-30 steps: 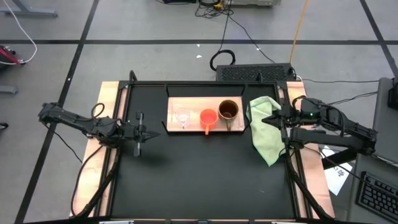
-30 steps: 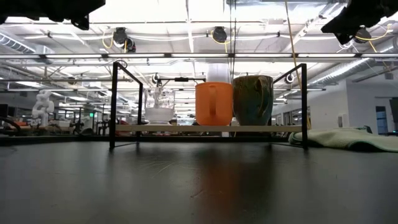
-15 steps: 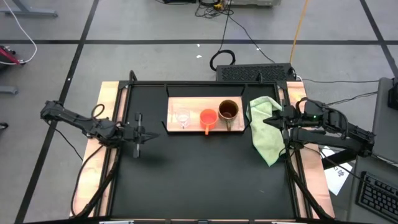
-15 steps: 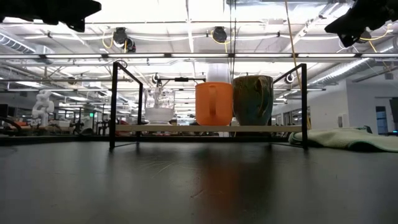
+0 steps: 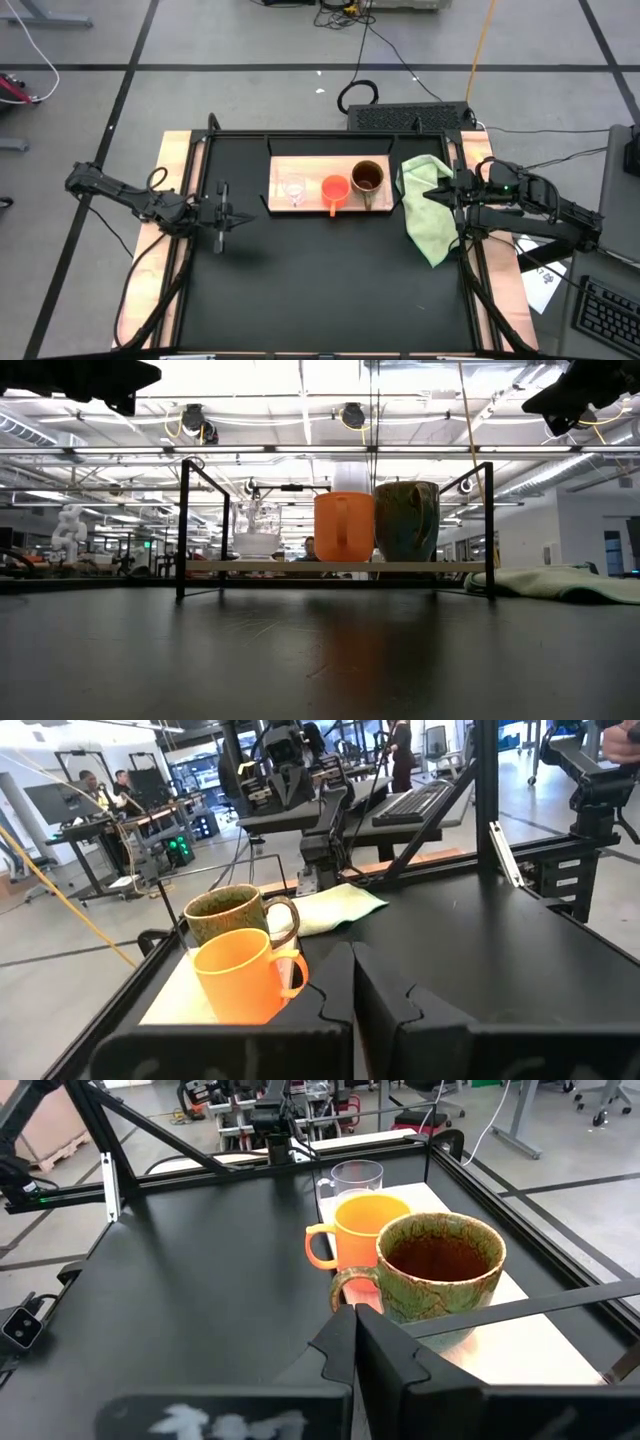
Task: Stack small to large cups/mugs on shelf
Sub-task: Return to Home Position
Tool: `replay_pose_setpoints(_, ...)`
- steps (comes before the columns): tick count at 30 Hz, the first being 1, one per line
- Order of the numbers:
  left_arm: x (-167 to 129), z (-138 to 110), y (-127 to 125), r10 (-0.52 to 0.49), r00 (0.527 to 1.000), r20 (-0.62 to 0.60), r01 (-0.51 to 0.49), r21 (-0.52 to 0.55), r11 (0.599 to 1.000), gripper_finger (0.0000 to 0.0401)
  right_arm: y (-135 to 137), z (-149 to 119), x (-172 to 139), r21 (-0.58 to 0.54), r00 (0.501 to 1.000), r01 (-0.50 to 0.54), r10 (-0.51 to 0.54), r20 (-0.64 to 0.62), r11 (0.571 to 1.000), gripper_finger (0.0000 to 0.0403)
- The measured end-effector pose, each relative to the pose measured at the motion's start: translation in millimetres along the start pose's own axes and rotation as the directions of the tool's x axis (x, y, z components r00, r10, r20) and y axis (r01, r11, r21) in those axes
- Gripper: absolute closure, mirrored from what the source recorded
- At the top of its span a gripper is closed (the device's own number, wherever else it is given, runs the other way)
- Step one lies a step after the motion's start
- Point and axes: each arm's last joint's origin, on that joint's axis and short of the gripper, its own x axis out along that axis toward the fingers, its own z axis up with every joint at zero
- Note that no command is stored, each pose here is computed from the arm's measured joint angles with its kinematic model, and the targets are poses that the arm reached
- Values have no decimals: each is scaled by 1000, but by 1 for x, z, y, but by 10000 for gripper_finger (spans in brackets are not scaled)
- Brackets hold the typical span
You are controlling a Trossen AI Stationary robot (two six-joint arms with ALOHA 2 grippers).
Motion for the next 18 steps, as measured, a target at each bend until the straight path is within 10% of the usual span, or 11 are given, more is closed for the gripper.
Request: replay_pose_setpoints(18,-19,-23,2,-20,1000,21,21,-40,999,400,0,0,0,0,1000,-1,1,0,1000,403)
